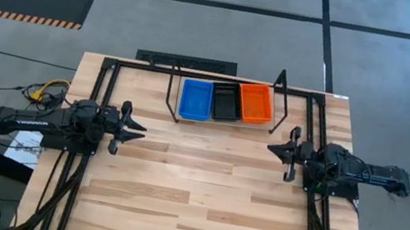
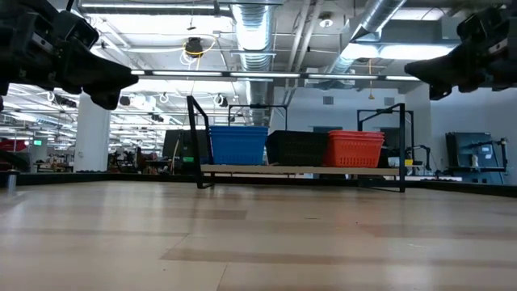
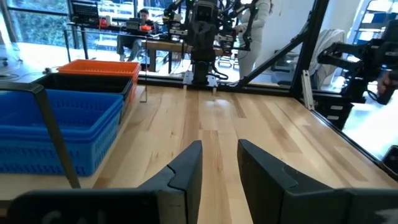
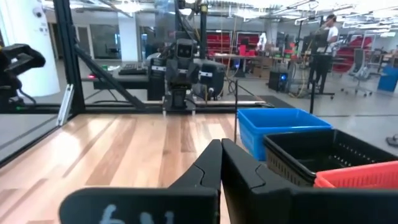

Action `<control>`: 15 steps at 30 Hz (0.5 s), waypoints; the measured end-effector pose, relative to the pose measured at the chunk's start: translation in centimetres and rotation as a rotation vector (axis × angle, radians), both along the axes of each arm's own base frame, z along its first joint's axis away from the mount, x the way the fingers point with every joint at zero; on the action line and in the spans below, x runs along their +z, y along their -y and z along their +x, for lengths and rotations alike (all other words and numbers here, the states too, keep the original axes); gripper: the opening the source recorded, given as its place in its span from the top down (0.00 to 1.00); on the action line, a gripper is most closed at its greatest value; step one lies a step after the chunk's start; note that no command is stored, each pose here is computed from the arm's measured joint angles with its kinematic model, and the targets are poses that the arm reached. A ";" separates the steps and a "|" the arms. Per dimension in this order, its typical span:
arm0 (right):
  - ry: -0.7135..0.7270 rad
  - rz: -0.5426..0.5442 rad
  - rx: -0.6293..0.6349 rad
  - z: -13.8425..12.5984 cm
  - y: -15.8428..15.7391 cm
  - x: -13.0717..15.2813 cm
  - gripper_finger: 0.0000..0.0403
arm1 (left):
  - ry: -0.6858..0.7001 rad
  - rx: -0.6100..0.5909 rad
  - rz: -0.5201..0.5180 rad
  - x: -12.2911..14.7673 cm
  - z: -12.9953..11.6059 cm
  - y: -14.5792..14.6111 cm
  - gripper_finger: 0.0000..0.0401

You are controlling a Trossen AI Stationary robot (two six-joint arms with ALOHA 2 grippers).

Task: Stack baskets on shelf by color
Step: Return to Home Position

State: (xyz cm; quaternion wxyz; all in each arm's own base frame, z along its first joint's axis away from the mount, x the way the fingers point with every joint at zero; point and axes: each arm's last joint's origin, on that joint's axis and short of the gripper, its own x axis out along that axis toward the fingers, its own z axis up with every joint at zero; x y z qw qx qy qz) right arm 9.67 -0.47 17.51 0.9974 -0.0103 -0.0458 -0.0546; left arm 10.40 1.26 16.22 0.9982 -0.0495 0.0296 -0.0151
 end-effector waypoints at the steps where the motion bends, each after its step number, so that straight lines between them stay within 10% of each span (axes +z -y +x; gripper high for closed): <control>1: -0.010 0.000 0.002 0.0 0.0 -0.1 0.93 | 0.000 0.006 0.001 0.0 0.0 0.0 0.78; 15: -0.032 0.058 0.029 0.0 -0.2 -0.4 0.93 | -0.004 0.093 -0.024 0.0 0.0 -0.3 0.78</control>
